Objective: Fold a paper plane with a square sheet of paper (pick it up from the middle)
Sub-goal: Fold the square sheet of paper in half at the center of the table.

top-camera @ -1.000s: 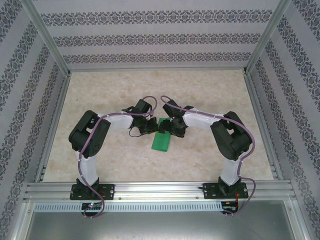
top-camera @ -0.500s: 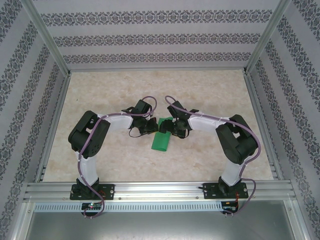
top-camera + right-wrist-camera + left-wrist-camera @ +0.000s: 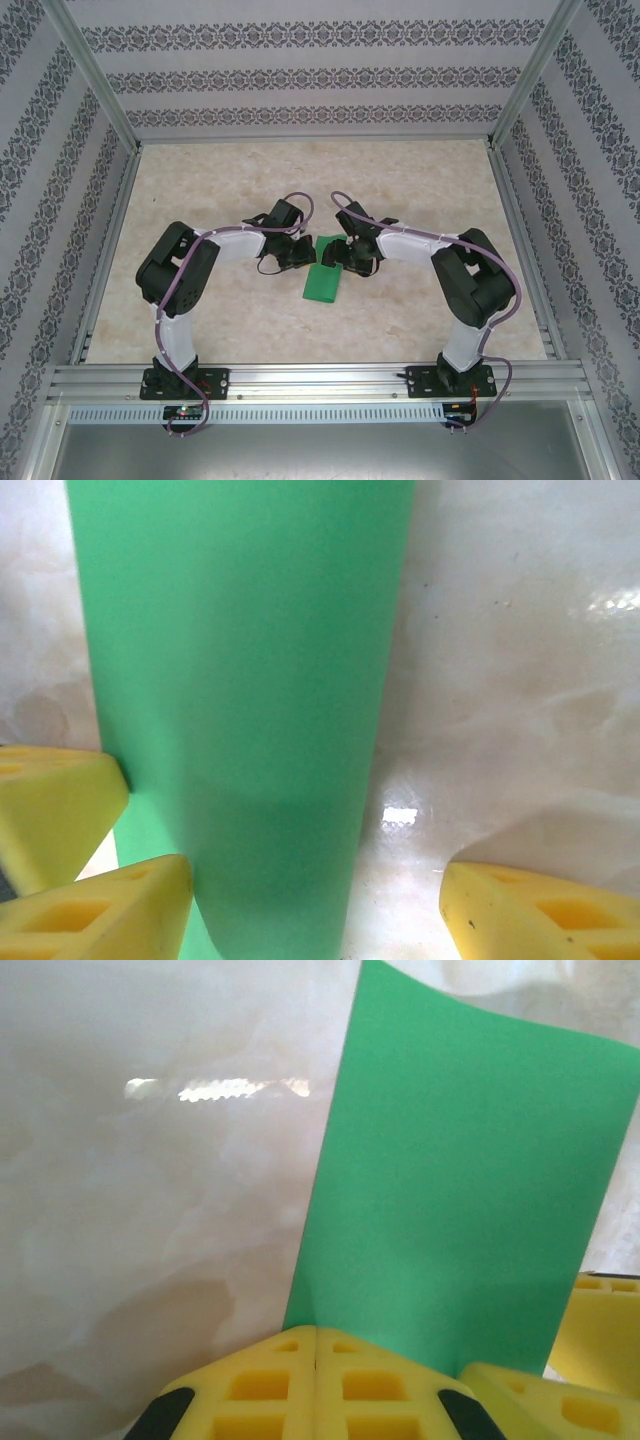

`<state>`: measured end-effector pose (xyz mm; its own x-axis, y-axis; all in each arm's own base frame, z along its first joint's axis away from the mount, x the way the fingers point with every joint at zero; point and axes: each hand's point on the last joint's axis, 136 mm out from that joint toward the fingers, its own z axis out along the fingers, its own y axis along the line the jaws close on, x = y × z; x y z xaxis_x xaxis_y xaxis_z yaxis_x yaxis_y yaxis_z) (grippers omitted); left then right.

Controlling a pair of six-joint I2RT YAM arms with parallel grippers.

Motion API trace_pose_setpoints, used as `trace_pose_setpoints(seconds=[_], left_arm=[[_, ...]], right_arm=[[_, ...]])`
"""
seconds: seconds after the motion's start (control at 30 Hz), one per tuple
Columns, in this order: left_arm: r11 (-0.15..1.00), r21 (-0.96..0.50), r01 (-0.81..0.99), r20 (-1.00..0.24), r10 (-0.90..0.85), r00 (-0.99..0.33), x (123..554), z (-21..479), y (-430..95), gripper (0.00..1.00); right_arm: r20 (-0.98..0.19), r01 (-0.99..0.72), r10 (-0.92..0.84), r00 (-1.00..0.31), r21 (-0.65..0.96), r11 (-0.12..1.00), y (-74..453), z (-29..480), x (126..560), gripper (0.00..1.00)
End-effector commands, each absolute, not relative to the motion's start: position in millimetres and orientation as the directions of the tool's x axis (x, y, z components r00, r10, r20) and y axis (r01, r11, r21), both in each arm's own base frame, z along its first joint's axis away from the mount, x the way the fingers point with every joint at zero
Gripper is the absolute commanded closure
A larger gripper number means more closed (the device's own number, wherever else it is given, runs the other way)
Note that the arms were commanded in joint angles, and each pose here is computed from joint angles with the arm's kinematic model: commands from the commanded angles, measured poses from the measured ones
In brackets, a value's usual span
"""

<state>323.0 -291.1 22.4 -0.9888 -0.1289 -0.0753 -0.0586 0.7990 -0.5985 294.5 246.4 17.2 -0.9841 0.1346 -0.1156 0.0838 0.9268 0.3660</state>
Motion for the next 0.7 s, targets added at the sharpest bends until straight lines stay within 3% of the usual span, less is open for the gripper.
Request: trace_pose_setpoints(seconds=[0.0, 0.13, 0.67], left_arm=[[0.802, -0.598, 0.007, -0.156, -0.107, -0.982, 327, 55, -291, 0.95], [0.800, -0.601, 0.003, -0.215, -0.158, -0.964, 334, 78, -280, 0.86], [0.802, -0.596, -0.027, -0.238, -0.208, -0.949, 336, 89, -264, 0.86]], right_arm=[[-0.062, 0.053, 0.074, -0.995, 0.289, 0.956, 245, -25, 279, 0.31], [-0.056, 0.058, 0.076, -0.996, 0.273, 0.960, 244, -28, 278, 0.31], [-0.059, 0.095, 0.119, -0.991, 0.317, 0.944, 243, -27, 277, 0.37]])
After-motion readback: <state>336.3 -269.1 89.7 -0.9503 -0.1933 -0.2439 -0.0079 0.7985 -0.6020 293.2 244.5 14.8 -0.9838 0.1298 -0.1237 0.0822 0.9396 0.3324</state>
